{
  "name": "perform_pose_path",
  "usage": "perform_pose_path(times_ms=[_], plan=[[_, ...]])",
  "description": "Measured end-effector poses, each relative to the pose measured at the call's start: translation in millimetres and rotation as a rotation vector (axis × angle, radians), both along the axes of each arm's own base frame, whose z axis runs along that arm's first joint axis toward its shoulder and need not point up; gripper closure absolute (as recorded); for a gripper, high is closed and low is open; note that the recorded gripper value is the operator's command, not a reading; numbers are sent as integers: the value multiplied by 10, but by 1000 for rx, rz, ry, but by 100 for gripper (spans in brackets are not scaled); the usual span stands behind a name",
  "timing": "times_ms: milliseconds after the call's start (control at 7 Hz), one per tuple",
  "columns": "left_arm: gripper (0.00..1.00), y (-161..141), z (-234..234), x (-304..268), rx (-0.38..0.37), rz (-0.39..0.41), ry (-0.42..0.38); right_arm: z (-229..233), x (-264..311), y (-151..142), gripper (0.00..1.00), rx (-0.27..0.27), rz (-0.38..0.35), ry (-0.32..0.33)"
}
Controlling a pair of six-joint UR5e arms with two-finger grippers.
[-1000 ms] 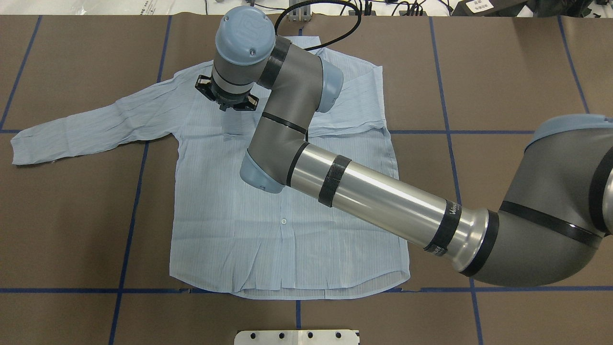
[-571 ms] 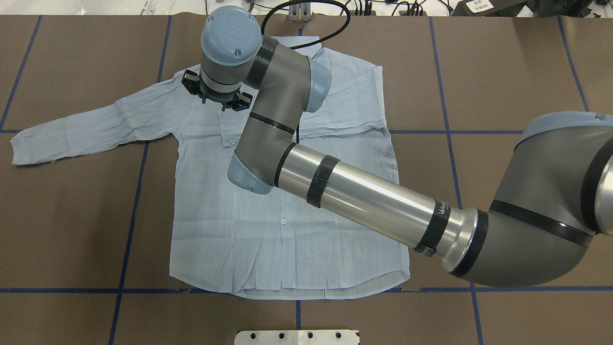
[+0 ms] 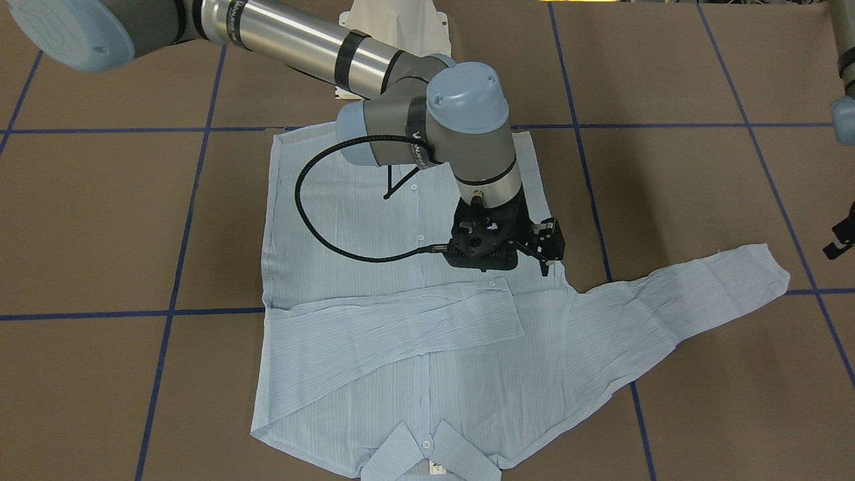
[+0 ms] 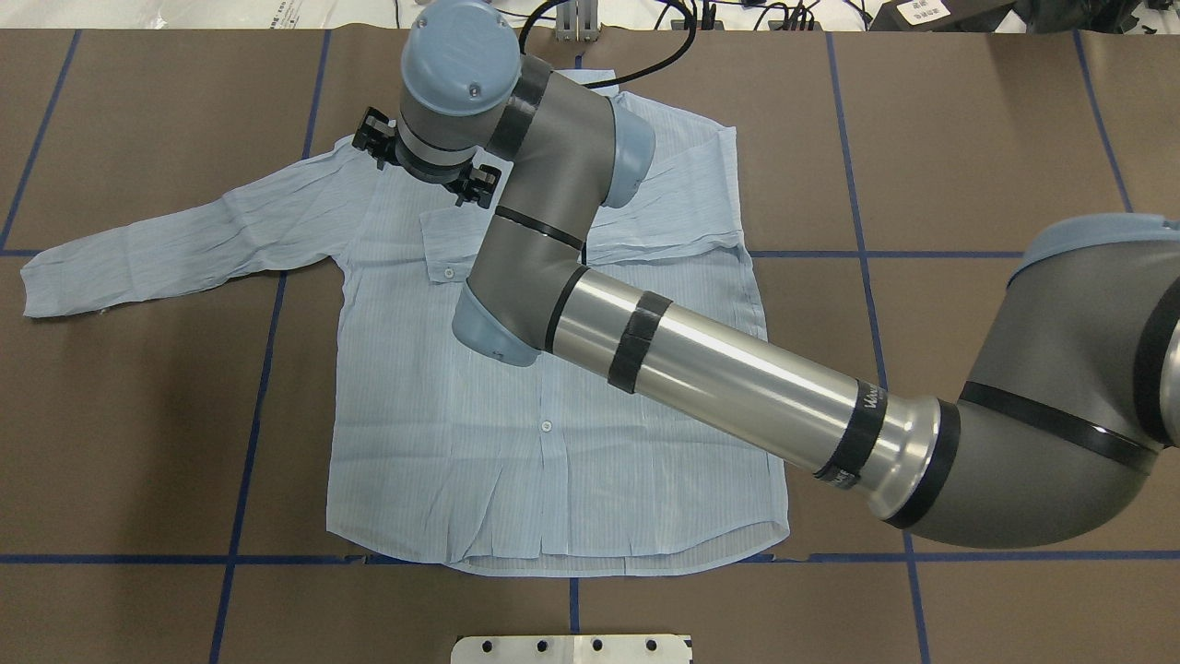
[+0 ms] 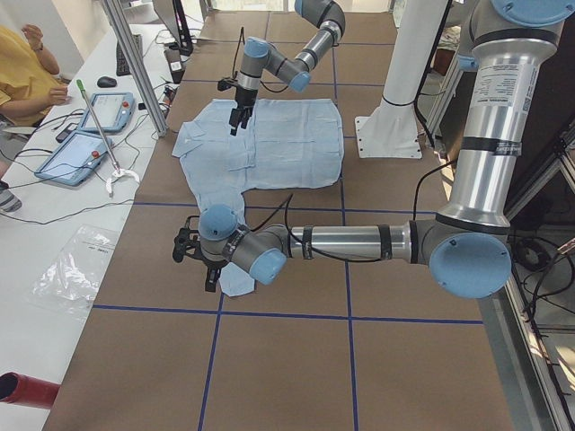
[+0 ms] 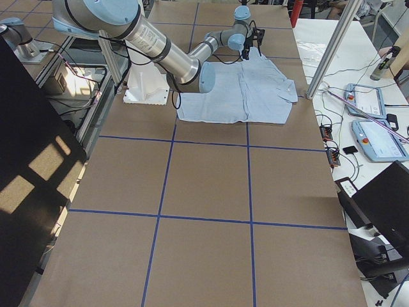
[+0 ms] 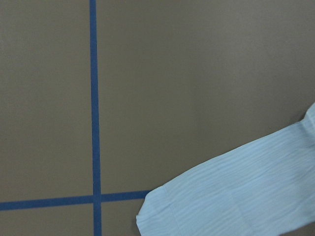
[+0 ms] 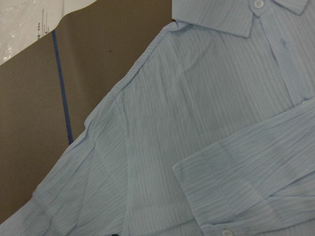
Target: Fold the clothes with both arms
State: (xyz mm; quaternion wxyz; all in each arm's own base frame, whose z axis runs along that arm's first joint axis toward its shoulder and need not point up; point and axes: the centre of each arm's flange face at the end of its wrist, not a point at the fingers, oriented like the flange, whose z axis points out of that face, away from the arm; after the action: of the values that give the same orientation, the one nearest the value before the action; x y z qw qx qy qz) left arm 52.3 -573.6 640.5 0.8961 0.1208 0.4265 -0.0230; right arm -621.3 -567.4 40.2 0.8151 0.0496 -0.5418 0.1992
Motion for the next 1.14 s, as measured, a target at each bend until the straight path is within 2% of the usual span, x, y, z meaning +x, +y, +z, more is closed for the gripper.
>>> perform_pose_path(times_ms=[429,857,1143], plan=[[28,-5,346,390,-30,1,20,601,398,88,2,-7,22,-5],[34,2,569,681,-86,34,13,919,470,99,2,-15,26,19],[37,13,662,734,-108,40,7,972,514,127,2,-12,25,17]])
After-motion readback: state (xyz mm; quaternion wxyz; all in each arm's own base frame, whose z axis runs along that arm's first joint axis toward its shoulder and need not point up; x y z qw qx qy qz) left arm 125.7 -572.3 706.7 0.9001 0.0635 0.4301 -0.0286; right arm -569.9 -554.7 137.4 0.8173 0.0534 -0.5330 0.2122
